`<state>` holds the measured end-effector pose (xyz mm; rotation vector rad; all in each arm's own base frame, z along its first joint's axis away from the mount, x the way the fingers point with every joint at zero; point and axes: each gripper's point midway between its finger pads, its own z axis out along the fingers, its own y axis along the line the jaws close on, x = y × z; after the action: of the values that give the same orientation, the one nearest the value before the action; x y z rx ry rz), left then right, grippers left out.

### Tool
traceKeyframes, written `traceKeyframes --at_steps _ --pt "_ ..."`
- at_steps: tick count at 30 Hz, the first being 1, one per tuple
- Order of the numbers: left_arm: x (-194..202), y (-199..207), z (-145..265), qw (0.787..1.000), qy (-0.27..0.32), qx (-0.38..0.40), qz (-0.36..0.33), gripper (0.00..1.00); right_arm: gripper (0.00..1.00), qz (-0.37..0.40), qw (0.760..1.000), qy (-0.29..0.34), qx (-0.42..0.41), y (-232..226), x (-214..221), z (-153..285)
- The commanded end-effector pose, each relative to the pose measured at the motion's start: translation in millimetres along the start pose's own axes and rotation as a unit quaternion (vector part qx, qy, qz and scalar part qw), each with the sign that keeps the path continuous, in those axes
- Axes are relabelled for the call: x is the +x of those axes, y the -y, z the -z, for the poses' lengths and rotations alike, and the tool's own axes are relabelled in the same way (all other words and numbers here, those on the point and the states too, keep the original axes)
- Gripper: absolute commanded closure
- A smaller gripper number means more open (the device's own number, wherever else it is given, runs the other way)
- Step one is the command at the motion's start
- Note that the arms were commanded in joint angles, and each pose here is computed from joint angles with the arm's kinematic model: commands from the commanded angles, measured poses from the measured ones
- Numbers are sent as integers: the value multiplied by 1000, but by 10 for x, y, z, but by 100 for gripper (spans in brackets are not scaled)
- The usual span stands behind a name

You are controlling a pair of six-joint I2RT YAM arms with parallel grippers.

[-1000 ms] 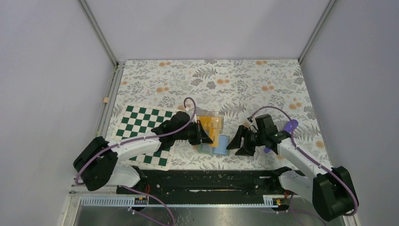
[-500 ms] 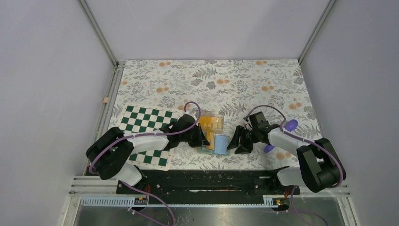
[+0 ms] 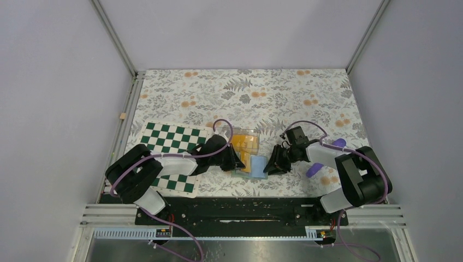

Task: Put the credit cards into the card holder
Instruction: Insert the credit card into the card holder.

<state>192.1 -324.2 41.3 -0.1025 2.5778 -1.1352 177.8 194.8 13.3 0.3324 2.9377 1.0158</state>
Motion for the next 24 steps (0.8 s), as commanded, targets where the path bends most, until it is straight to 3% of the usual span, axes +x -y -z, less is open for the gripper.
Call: traceKeyframes --at_steps 1,16,24 --pt "-46 85 2 999 21 28 10 100 65 11 1000 11 19 97 -78 -73" --pt "-8 93 -19 998 20 49 34 100 68 4 1000 5 5 96 -26 -103" --pt "133 58 -28 997 -12 52 52 100 68 3 1000 3 -6 61 -15 -105"
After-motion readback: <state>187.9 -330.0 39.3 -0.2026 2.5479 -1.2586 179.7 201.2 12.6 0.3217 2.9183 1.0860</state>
